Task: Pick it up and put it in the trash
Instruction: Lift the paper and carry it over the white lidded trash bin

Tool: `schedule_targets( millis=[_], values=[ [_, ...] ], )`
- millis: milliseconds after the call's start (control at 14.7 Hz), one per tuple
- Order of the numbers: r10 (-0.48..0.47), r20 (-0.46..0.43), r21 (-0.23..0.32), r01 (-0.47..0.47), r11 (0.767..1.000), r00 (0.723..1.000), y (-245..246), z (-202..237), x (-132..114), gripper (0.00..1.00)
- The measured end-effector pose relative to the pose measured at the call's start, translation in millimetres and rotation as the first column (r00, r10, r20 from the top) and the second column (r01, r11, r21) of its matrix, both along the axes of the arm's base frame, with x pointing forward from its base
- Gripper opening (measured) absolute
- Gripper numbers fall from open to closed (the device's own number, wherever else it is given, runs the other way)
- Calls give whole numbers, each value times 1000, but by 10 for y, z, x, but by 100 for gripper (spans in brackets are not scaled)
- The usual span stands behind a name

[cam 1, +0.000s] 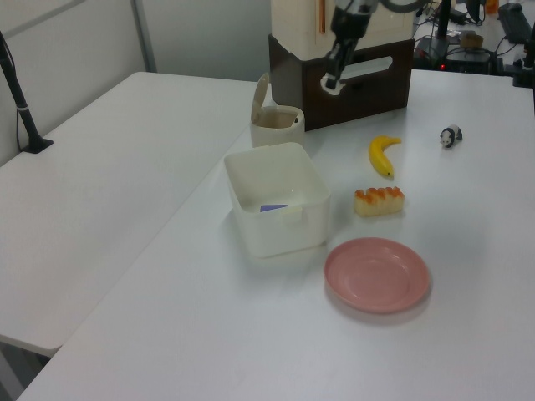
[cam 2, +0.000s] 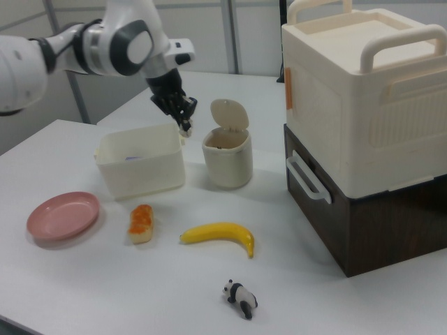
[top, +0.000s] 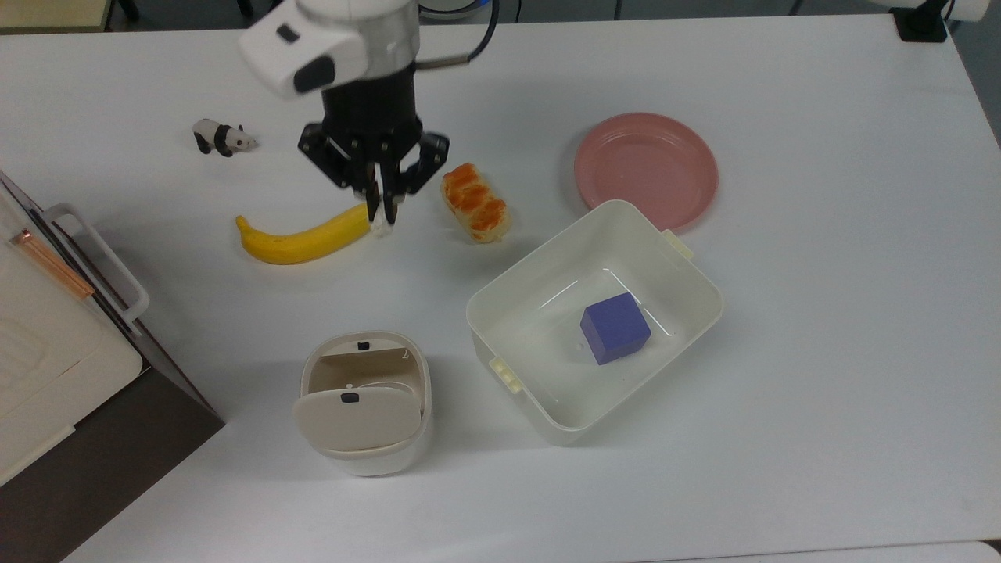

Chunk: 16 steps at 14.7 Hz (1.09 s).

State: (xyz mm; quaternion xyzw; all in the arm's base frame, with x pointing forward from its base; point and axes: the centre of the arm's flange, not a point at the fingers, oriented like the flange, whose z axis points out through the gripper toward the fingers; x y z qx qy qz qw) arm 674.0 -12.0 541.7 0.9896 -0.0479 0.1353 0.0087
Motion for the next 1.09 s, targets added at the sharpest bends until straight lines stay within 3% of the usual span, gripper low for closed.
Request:
schedule_targets(
  millis=[272, 544, 681, 1089],
  values=[
    [-104, 36, 55, 102, 993, 994, -91, -77, 323, 12],
    [-194, 128, 85, 185, 979, 972, -147, -52, 547, 12],
    [-220, 181, 59, 212, 975, 959, -136, -108, 634, 12],
    [-191, 222, -11, 199, 980, 956, 72, -560, 828, 12]
  ],
)
